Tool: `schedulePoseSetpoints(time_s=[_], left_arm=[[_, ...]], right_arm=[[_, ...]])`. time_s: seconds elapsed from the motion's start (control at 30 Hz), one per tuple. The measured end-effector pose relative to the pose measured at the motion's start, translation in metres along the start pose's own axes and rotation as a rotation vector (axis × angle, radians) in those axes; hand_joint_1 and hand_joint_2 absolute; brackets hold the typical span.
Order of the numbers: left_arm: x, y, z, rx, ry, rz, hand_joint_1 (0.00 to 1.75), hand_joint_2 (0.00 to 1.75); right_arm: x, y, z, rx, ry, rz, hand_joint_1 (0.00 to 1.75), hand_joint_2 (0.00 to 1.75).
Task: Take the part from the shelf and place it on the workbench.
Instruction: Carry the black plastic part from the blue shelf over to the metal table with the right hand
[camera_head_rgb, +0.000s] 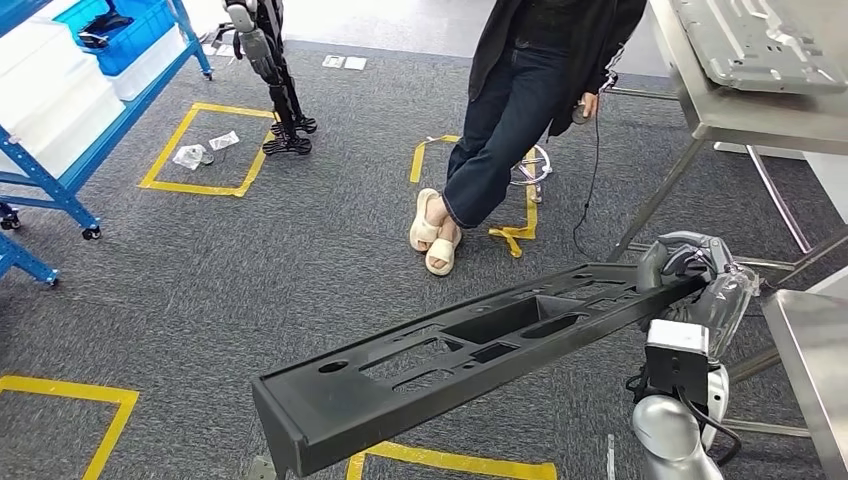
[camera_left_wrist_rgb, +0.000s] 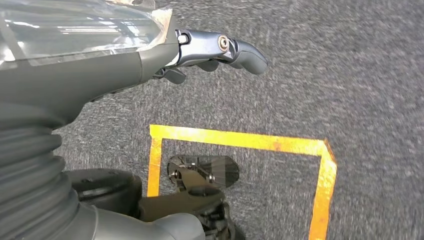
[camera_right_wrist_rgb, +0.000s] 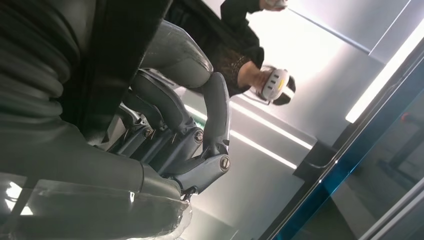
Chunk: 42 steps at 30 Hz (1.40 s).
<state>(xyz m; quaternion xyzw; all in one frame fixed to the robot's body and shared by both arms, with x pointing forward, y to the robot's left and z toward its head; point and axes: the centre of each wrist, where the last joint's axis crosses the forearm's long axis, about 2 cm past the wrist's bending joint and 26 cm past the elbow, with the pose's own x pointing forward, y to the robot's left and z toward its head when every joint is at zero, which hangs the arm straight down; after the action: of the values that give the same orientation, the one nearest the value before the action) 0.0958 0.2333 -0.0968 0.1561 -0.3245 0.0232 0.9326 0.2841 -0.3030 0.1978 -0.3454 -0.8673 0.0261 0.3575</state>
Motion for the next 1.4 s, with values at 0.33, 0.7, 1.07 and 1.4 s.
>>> schedulePoseSetpoints(time_s=[0.33,0.7,1.07,1.4], left_arm=[[0.002,-0.002,0.000,-0.005,-0.008,0.001,0.00,1.75],[-0.001,0.000,0.001,-0.011,-0.004,-0.013,0.00,1.75],[0.001,-0.001,0.000,-0.026,-0.005,-0.020,0.00,1.75],[0.005,0.005,-0.006,-0.056,-0.002,-0.025,0.00,1.75]], right_arm=[[0.001,-0.002,0.000,-0.006,-0.005,0.004,1.75,1.75],[0.005,-0.004,0.007,-0.004,0.005,0.012,1.75,1.75],[0.004,-0.009,0.009,-0.004,0.011,0.024,1.75,1.75],[0.008,-0.005,0.000,-0.012,-0.004,0.011,1.75,1.75]])
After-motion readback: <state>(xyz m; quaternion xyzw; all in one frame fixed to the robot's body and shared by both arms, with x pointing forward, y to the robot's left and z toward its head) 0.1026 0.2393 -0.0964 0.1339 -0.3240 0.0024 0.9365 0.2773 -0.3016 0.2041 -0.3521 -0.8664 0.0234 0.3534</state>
